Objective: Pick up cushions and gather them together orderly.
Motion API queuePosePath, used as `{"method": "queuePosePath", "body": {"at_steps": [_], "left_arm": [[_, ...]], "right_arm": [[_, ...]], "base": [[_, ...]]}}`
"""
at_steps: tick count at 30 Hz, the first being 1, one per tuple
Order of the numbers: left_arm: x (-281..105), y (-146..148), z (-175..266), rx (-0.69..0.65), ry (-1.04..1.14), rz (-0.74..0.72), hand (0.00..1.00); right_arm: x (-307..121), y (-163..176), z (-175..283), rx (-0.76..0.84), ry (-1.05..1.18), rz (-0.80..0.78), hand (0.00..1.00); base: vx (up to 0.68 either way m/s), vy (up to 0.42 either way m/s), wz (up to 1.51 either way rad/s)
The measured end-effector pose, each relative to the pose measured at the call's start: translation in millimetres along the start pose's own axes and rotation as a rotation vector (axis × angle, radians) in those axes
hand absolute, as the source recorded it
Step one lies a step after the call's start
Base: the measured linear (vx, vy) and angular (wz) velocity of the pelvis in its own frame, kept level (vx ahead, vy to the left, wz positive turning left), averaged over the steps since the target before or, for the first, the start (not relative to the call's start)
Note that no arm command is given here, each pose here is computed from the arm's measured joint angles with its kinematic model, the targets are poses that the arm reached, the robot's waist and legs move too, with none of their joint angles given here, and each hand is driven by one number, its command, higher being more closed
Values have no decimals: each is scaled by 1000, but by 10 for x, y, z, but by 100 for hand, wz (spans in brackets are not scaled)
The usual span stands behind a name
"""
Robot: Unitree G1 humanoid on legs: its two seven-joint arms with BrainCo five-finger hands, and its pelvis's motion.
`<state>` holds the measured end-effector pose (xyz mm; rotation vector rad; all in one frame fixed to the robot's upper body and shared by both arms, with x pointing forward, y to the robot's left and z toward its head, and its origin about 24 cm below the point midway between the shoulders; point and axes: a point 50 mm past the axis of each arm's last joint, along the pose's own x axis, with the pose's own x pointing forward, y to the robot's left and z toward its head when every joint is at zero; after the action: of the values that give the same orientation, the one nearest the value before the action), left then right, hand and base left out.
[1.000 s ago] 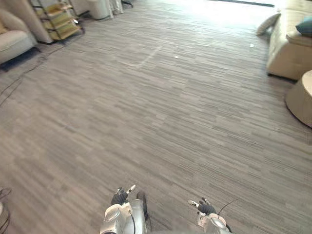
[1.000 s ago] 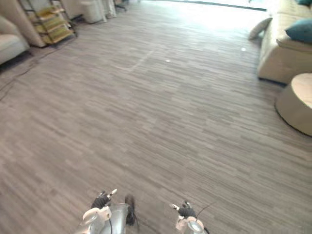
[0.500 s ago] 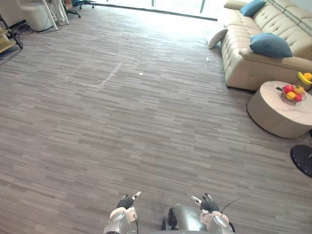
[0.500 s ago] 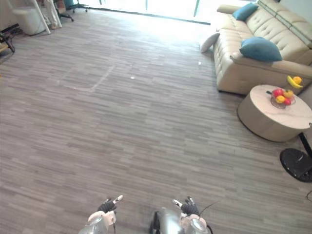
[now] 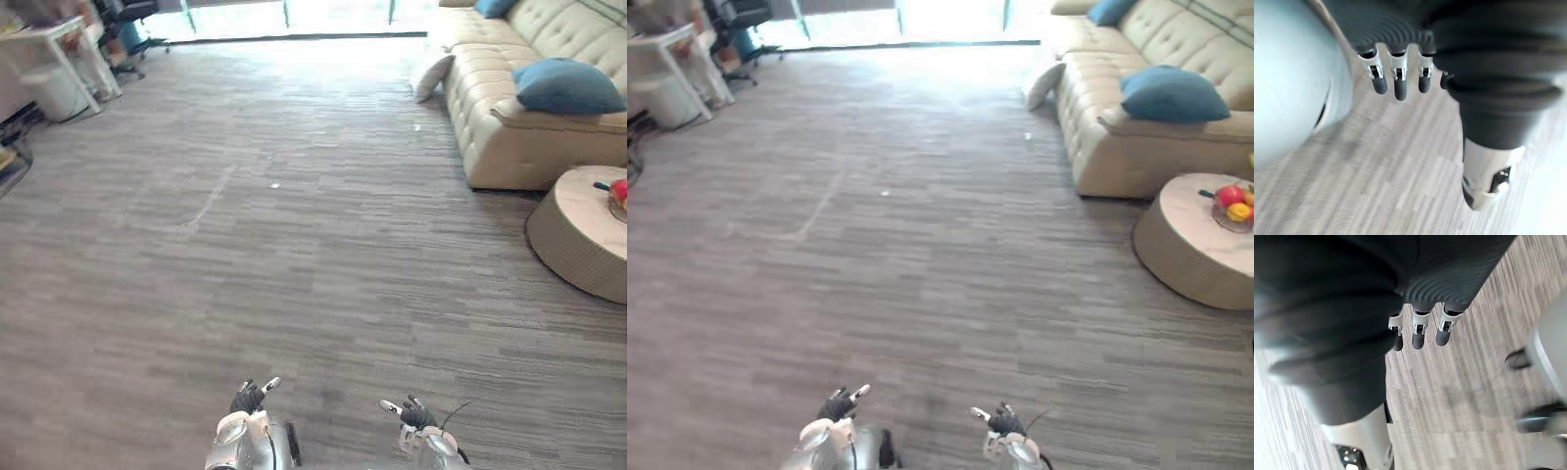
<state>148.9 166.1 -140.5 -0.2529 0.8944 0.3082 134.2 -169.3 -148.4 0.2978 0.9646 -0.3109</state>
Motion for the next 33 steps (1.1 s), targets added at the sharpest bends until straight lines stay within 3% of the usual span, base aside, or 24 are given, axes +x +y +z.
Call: {"method": "queuePosePath", "body": {"at_steps": [8, 14, 25, 33], "left_arm": [[-10, 154, 4, 46, -5, 30, 0], [3, -82, -127, 70, 73, -33, 0], [-31, -5, -243, 40, 109, -6, 0], [-37, 16, -45, 22, -2, -5, 0]], "right_arm": [[-63, -20, -210, -6, 49, 2, 0], [-56, -71, 31, -9, -68, 0, 0], [-37, -376, 107, -32, -55, -80, 0], [-21, -88, 9, -78, -10, 0, 0]], "base": [[736, 327, -43], [581, 172, -4], [644, -152, 28], [562, -22, -66]]}}
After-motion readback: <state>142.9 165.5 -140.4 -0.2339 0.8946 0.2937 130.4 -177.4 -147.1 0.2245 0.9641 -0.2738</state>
